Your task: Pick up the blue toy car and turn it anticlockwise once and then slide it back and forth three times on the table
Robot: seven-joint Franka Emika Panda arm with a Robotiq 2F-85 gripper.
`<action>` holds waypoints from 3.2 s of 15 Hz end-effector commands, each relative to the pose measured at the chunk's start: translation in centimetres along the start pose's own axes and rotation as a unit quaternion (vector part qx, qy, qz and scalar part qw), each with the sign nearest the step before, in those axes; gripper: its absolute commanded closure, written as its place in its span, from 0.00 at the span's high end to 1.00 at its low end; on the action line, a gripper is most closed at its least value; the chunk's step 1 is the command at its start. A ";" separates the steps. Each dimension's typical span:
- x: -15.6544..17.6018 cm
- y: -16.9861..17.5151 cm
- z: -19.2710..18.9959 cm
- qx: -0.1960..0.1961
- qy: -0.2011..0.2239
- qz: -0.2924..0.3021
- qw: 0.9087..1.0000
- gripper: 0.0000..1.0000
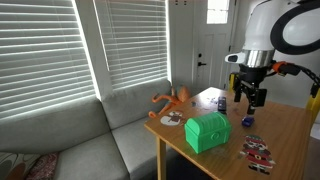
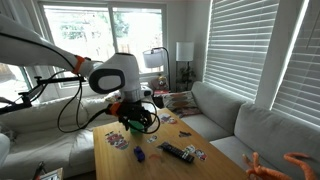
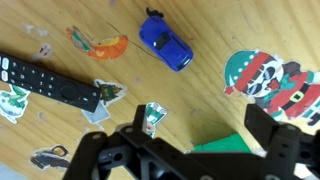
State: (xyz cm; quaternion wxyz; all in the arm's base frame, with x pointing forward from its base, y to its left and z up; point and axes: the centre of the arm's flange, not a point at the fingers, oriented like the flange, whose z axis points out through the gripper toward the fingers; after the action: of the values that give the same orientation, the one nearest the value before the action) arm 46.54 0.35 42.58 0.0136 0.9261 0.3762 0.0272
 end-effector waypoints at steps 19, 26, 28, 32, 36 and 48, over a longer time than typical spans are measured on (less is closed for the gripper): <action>-1.8 0.8 0.1 0.006 0.023 0.531 0.847 1.00; -1.4 1.7 0.3 -0.005 0.022 0.544 0.839 1.00; -1.4 1.7 0.3 -0.005 0.021 0.544 0.839 1.00; -1.0 1.5 0.2 0.013 0.030 0.594 0.804 1.00; -0.4 1.0 0.2 0.025 0.024 0.676 0.736 1.00; -2.1 3.7 3.0 0.030 -0.022 0.852 0.523 1.00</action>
State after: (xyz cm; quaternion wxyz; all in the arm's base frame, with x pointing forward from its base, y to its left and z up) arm 47.13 -3.47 39.97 -0.0318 0.8367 -0.5466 0.0139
